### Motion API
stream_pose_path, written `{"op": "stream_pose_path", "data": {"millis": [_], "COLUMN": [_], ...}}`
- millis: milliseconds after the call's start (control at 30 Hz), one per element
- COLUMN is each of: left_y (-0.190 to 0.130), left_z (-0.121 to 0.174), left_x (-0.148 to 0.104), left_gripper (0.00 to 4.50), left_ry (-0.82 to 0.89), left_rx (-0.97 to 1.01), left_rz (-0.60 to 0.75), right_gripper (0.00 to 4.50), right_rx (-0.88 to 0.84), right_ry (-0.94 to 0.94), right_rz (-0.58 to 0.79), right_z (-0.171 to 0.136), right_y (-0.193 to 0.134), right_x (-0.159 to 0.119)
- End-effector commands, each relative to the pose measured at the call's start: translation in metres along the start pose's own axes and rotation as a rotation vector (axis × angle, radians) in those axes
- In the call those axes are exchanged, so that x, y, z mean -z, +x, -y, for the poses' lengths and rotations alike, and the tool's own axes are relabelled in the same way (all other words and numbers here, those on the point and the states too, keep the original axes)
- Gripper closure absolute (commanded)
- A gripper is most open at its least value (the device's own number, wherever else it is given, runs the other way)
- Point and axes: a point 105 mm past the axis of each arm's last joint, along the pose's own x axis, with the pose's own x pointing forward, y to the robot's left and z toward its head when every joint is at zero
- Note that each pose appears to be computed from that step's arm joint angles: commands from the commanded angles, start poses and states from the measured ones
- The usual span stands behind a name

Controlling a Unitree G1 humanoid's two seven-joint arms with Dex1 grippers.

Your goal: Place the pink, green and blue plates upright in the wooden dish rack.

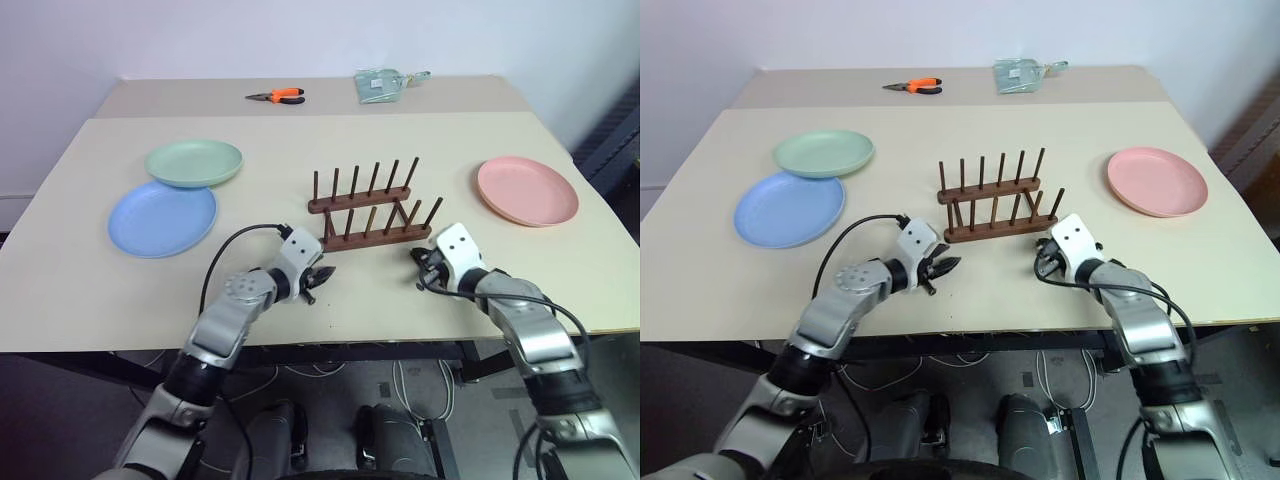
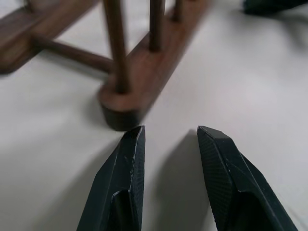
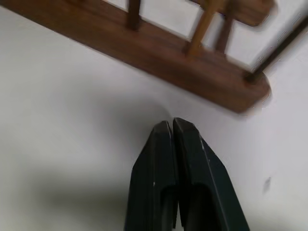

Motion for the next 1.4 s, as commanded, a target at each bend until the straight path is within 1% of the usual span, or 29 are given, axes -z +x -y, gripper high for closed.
{"op": "stream_pose_path", "data": {"millis": [33,200,433,467,500,533,600,633,800,900,933,1000,1067,1167,1333,1400], "left_y": [0.004,0.009,0.008,0.007,0.006,0.003,-0.003,-0.006,-0.015,-0.001,0.005,0.018,0.029,0.039,0.04,0.039], "left_z": [-0.023,-0.037,-0.051,-0.049,-0.047,-0.044,-0.036,-0.031,-0.002,-0.001,-0.003,-0.013,-0.018,-0.034,-0.06,-0.062], "left_x": [0.011,0.009,0.011,0.011,0.012,0.014,0.017,0.017,0.009,0.0,-0.001,-0.002,-0.002,-0.003,0.0,0.0], "left_gripper": [2.74,2.74,2.74,2.74,2.74,2.74,2.74,2.74,2.74,2.74,2.74,2.74,2.74,2.74,2.74,2.74], "left_ry": [-0.005,-0.028,-0.068,-0.075,-0.081,-0.082,-0.062,-0.056,-0.035,-0.052,-0.055,-0.068,-0.076,-0.091,-0.12,-0.125], "left_rx": [-0.144,-0.208,-0.261,-0.247,-0.227,-0.201,-0.133,-0.088,0.134,0.122,0.099,0.031,-0.012,-0.11,-0.237,-0.237], "left_rz": [-0.039,-0.025,-0.014,-0.01,-0.012,-0.021,-0.036,-0.035,-0.019,-0.02,-0.026,-0.049,-0.061,-0.06,-0.053,-0.039], "right_gripper": [4.43,4.43,4.43,3.91,3.65,3.24,2.16,1.75,1.75,1.75,1.97,2.59,3.52,3.52,3.52,3.52], "right_rx": [0.05,0.103,0.106,0.106,0.107,0.109,0.121,0.131,0.164,0.198,0.209,0.253,0.302,0.374,0.43,0.444], "right_ry": [-0.011,-0.034,-0.003,-0.003,-0.003,-0.002,-0.009,-0.015,-0.033,-0.082,-0.1,-0.147,-0.177,-0.235,-0.309,-0.32], "right_rz": [-0.013,0.011,0.05,0.052,0.056,0.063,0.076,0.079,0.075,0.053,0.041,0.011,-0.016,-0.072,-0.162,-0.18], "right_z": [0.01,0.025,0.033,0.034,0.034,0.035,0.037,0.039,0.051,0.066,0.072,0.087,0.105,0.131,0.159,0.167], "right_y": [0.013,0.026,0.018,0.016,0.013,0.009,0.003,-0.001,-0.015,-0.023,-0.024,-0.029,-0.033,-0.038,-0.04,-0.039], "right_x": [0.001,-0.007,-0.008,-0.008,-0.007,-0.008,-0.01,-0.01,-0.01,-0.009,-0.009,-0.008,-0.009,-0.007,-0.001,0.0]}}
